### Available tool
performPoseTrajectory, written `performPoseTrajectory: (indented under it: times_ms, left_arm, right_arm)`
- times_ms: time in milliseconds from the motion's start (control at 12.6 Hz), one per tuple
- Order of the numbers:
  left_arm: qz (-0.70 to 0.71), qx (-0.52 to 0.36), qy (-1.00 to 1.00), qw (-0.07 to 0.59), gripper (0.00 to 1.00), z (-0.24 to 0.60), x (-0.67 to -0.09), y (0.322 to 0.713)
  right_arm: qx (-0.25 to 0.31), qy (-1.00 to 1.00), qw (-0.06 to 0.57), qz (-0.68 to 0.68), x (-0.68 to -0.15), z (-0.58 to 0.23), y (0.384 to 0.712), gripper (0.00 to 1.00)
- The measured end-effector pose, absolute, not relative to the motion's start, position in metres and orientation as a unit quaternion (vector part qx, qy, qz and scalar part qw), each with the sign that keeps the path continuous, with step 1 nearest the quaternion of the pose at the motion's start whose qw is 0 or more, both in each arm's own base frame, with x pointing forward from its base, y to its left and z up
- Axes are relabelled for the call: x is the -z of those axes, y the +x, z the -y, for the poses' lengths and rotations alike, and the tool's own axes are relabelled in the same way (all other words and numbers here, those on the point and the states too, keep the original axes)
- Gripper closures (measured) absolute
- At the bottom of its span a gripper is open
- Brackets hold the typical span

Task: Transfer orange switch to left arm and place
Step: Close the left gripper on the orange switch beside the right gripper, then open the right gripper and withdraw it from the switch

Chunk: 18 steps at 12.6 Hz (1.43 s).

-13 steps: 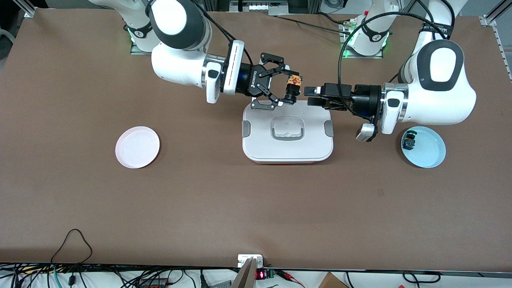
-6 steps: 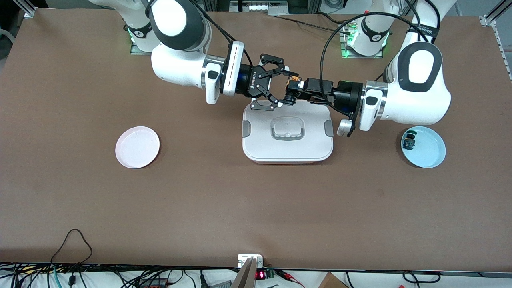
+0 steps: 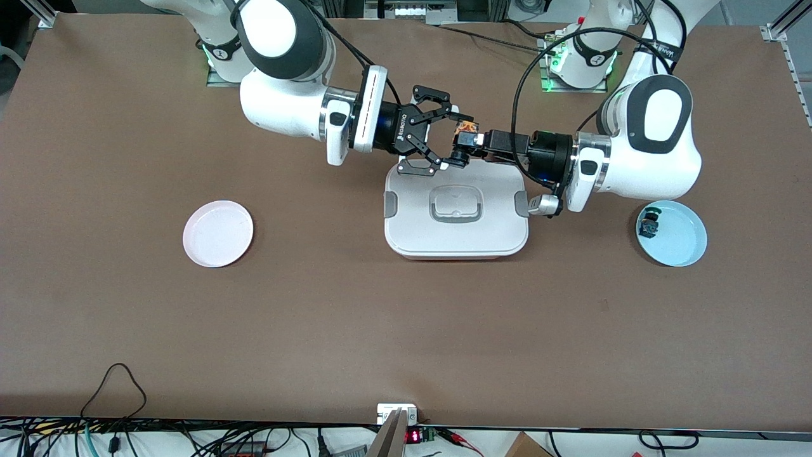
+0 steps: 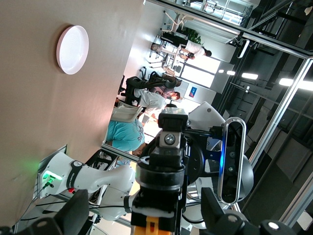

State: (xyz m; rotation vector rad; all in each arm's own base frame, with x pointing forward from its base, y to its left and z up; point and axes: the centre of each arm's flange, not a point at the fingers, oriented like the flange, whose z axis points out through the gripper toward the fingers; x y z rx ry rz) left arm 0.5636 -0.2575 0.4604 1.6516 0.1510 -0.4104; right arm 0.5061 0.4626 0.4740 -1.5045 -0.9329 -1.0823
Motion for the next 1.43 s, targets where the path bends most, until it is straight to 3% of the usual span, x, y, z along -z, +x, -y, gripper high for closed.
performPoseTrajectory:
  times_ms: [635, 794, 1191, 1429]
  left_arm:
    - [-0.068, 0.184, 0.722, 0.664, 0.0, 0.243, -0.462, 0.567]
    - [-0.07, 0.183, 0.716, 0.669, 0.07, 0.244, -0.463, 0.568]
    - [-0.061, 0.193, 0.711, 0.674, 0.63, 0.245, -0.463, 0.565]
    - [-0.058, 0.194, 0.709, 0.675, 0.65, 0.244, -0.463, 0.564]
  right_arm:
    - [0.449, -0.624, 0.508, 0.387, -0.474, -0.463, 0.506, 0.27]
    - [0.449, -0.624, 0.508, 0.387, -0.474, -0.463, 0.506, 0.27]
    - [0.449, -0.624, 0.509, 0.386, -0.474, -0.463, 0.506, 0.27]
    - [0.449, -0.624, 0.511, 0.386, -0.474, -0.464, 0.505, 0.27]
